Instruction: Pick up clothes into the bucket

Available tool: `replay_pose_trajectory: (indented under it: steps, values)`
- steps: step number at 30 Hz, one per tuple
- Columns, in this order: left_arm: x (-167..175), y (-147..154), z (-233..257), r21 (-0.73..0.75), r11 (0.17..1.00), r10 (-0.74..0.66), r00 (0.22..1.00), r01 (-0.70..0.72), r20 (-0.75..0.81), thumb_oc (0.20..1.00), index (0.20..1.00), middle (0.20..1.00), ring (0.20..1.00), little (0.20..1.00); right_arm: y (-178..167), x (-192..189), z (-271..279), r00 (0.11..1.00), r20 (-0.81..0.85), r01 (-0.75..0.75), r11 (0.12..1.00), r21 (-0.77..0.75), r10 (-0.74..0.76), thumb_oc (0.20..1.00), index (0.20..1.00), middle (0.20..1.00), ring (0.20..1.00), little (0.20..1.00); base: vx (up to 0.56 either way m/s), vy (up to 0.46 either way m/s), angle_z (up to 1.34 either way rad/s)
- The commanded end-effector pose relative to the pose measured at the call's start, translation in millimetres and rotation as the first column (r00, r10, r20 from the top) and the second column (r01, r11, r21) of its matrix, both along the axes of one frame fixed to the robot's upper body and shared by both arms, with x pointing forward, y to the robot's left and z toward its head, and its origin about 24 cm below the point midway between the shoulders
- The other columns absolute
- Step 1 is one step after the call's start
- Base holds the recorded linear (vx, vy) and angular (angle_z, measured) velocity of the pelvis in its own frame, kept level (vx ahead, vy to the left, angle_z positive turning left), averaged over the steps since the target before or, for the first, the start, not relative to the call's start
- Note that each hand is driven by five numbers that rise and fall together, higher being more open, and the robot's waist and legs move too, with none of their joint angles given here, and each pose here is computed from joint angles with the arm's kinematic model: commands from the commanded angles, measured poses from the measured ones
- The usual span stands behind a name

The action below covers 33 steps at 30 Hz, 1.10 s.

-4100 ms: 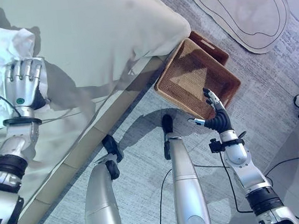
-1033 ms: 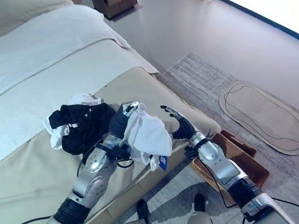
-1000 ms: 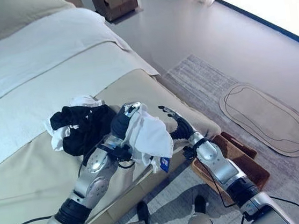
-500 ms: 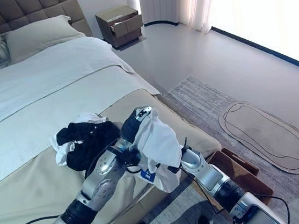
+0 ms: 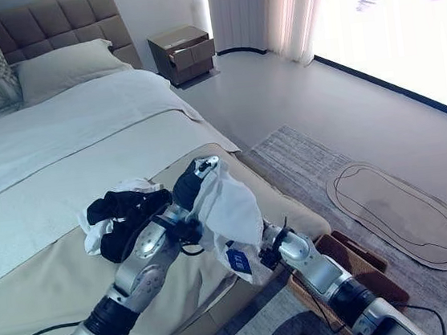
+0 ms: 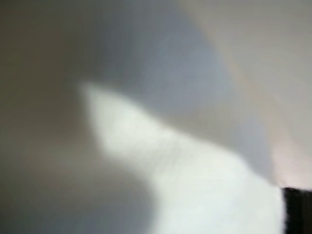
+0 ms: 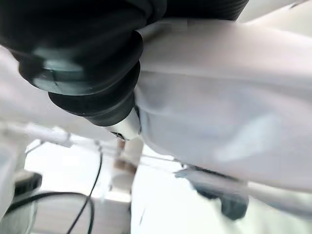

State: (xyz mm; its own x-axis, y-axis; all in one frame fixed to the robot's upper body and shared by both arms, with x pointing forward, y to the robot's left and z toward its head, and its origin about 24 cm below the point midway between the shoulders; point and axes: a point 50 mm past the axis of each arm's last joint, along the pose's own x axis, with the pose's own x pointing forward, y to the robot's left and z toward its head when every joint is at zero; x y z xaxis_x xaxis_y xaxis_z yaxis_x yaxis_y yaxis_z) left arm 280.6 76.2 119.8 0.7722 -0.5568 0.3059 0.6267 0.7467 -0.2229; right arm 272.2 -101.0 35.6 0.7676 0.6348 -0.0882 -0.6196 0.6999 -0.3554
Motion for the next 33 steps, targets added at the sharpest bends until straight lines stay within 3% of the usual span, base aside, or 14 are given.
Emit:
replay_pose_trajectory:
  steps: [1, 6, 7, 8, 9, 18, 33]
  values:
    - [4, 8, 52, -0.098, 0.994, 0.06, 0.971, -0.038, 0.229, 0.2, 0.2, 0.2, 0.2, 0.2, -11, 2, 10, 0.995, 0.044, 0.085, 0.994, 0.071, -0.088, 0.2, 0.2, 0.2, 0.2, 0.2, 0.0, 0.0, 0.0]
    - [3, 23, 41, -0.109, 0.987, 0.135, 0.972, -0.115, 0.191, 0.2, 0.2, 0.2, 0.2, 0.2, -32, 0, 5, 0.968, 0.003, 0.247, 0.953, 0.173, -0.252, 0.2, 0.2, 0.2, 0.2, 0.2, 0.0, -0.001, -0.01]
    - [3, 26, 38, -0.11, 0.985, 0.149, 0.972, -0.13, 0.183, 0.379, 0.379, 0.379, 0.379, 0.379, -35, -1, 3, 0.961, -0.012, 0.274, 0.941, 0.196, -0.278, 0.2, 0.2, 0.2, 0.2, 0.2, 0.0, 0.0, 0.0]
    - [2, 28, 36, -0.11, 0.984, 0.161, 0.971, -0.143, 0.178, 0.774, 0.774, 0.774, 0.774, 0.774, -38, -2, 2, 0.954, -0.026, 0.298, 0.93, 0.214, -0.3, 0.2, 0.2, 0.2, 0.2, 0.2, 0.0, 0.0, 0.0]
    - [2, 31, 33, -0.112, 0.98, 0.181, 0.969, -0.164, 0.169, 1.0, 1.0, 1.0, 1.0, 1.0, -40, -3, 1, 0.944, -0.04, 0.328, 0.913, 0.242, -0.328, 0.2, 0.2, 0.2, 0.2, 0.2, 0.0, 0.0, 0.0]
    - [-2, 54, 3, -0.089, 0.945, 0.322, 0.944, -0.316, 0.067, 1.0, 1.0, 1.0, 1.0, 1.0, -61, -8, 7, 0.874, -0.124, 0.471, 0.754, 0.458, -0.47, 0.2, 0.2, 0.2, 0.2, 0.2, 0.0, -0.001, -0.02]
    - [-7, 76, -45, 0.001, 0.902, 0.429, 0.898, -0.431, -0.098, 1.0, 1.0, 1.0, 1.0, 1.0, -102, -17, 8, 0.741, -0.194, 0.619, 0.542, 0.569, -0.643, 0.2, 0.2, 0.2, 0.2, 0.2, 0.0, -0.005, -0.03]
